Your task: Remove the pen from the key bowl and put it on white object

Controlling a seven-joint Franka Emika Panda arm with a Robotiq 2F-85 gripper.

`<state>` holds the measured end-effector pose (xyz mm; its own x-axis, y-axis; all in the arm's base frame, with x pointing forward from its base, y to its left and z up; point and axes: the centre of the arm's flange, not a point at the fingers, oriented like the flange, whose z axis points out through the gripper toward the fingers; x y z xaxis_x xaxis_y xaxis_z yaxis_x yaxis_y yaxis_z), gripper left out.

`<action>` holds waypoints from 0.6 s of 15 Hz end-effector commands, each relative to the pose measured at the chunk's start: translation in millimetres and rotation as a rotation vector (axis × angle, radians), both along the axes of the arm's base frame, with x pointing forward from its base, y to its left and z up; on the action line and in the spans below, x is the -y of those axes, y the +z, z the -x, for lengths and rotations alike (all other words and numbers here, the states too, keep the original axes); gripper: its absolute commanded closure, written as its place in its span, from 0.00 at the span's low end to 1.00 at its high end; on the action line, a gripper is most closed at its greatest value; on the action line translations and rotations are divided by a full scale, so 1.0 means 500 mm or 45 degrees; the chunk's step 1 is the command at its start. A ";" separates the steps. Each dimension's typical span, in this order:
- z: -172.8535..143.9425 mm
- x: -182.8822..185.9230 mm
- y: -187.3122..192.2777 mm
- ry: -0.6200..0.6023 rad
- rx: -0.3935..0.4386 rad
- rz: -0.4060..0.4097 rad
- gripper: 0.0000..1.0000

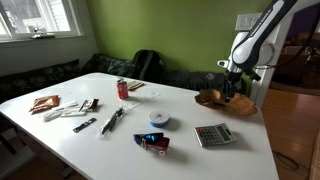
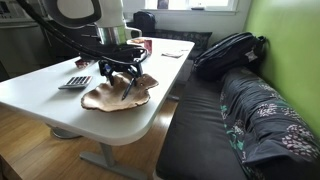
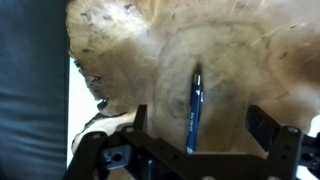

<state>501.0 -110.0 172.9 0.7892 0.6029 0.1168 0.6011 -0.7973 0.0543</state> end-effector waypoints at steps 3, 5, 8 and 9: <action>-0.029 0.002 -0.053 -0.031 0.007 -0.022 0.11; -0.033 -0.005 -0.059 -0.033 0.006 -0.027 0.23; -0.038 -0.018 -0.072 -0.030 -0.006 -0.032 0.44; -0.038 -0.022 -0.075 -0.030 -0.007 -0.033 0.45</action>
